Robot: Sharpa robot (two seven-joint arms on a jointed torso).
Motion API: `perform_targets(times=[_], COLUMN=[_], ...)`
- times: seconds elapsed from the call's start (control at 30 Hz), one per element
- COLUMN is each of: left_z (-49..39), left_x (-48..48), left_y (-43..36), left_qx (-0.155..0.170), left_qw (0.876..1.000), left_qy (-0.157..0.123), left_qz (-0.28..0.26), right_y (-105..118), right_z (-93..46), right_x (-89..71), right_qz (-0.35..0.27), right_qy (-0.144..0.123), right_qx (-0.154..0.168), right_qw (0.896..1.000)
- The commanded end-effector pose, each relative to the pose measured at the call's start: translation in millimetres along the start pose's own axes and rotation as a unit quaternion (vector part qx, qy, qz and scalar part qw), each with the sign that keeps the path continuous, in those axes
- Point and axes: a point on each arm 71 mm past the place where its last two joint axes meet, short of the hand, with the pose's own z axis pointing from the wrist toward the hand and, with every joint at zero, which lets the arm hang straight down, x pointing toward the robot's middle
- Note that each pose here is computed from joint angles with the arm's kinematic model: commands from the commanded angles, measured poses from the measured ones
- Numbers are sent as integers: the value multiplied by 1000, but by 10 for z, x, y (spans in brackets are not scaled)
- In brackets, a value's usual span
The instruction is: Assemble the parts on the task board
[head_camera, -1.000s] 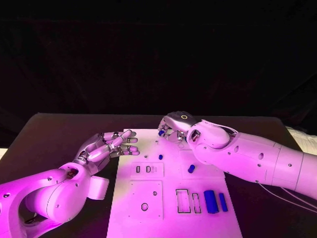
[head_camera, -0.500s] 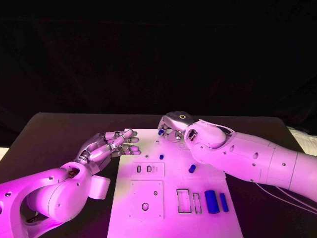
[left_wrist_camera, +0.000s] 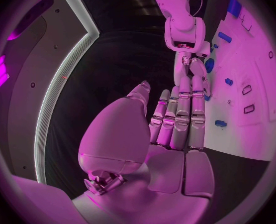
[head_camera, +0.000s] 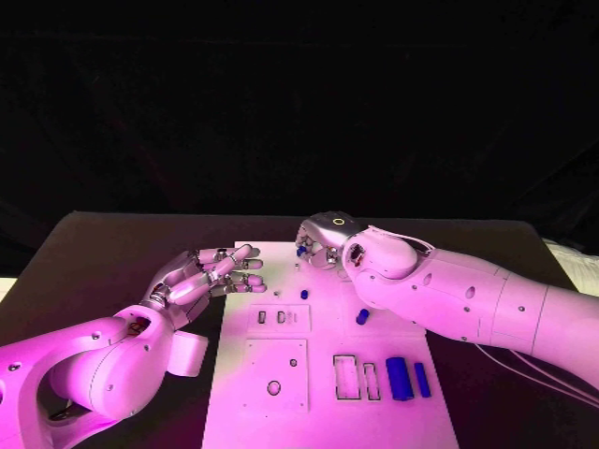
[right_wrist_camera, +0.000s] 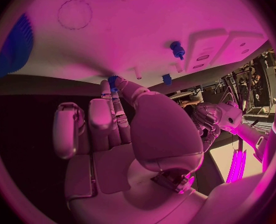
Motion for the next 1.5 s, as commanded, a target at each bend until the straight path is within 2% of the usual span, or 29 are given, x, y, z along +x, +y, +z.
perform_targets(times=[0.03,0.13,0.33,0.5,0.63,0.87,1.0,1.2,1.5], left_z=[2,1,1,-3,-10,-12,-8,-4,-1], left_x=[30,26,18,-4,-26,-46,-54,-52,-52], left_y=[-13,-14,-13,-14,-17,-18,-15,-12,-11], left_qx=[2,2,1,0,-1,-1,-1,-1,-1], left_qw=[1000,1000,1000,1000,1000,1000,1000,1000,1000], left_qy=[12,11,11,8,5,3,2,2,2], left_qz=[-6,-6,-5,-5,-5,-5,-5,-6,-6], right_y=[0,1,-17,-74,-262,-767,-955,-1079,-1050], right_z=[9,7,-42,-191,-390,-703,-821,-864,-801], right_x=[6,2,-49,-141,-263,-361,-355,-322,-253], right_qz=[-10,-7,4,20,43,111,122,114,102], right_qy=[9,7,-18,-37,-42,1,28,52,68], right_qx=[4,4,2,0,19,109,145,164,155], right_qw=[1000,1000,1000,999,998,988,982,978,980])
